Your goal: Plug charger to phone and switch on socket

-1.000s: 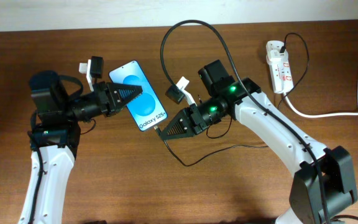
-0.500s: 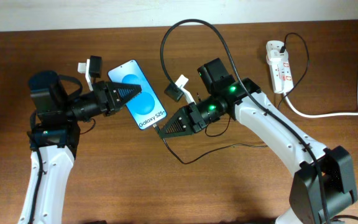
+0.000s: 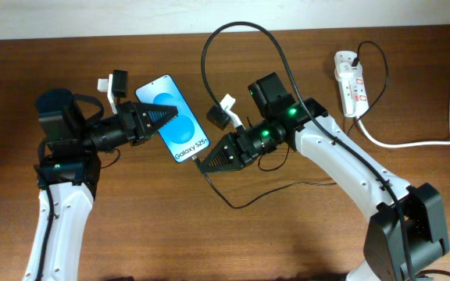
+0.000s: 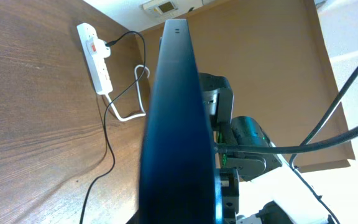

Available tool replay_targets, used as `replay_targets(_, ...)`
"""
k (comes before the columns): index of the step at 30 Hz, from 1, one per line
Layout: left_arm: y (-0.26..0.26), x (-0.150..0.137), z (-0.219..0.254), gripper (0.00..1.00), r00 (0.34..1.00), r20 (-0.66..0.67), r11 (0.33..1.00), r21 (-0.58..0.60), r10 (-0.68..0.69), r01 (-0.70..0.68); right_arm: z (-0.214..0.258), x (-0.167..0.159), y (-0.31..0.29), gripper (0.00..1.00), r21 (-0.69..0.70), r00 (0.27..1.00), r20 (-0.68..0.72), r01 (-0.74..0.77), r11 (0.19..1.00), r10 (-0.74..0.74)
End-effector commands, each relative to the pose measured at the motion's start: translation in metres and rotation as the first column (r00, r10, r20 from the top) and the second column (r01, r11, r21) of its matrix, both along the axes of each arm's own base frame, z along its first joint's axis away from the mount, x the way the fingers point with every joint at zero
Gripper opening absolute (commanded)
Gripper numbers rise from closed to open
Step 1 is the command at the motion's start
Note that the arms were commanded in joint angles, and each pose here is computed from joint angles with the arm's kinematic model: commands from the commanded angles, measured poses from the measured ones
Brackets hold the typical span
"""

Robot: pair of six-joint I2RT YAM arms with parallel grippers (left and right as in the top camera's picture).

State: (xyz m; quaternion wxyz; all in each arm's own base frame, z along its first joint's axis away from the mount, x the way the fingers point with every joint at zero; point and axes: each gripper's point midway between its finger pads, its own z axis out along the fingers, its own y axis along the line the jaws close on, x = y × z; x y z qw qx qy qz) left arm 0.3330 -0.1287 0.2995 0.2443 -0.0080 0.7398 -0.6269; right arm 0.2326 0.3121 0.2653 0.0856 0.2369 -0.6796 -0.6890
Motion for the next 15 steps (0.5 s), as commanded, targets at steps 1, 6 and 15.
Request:
replay_targets(1,-0.0034,-0.0045,0.0109,0.00,0.998,0.044,0.999,-0.002,-0.040,0.040,0.0019,-0.0024,0.0002,0.04,0.006,1.000,-0.029,-0.010,1.000,0.010)
replay_targets(6,-0.0034,-0.0045,0.0109,0.00,0.998,0.044,0.999,-0.003,-0.040,0.040,0.0018,-0.0024,-0.0001,0.04,0.005,0.999,-0.031,-0.009,1.000,0.010)
replay_targets(15,-0.0034,-0.0045,0.0109,0.00,0.999,0.034,0.999,-0.007,-0.039,0.039,0.0021,-0.0017,0.0003,0.04,0.010,1.000,-0.021,-0.010,1.000,0.010)
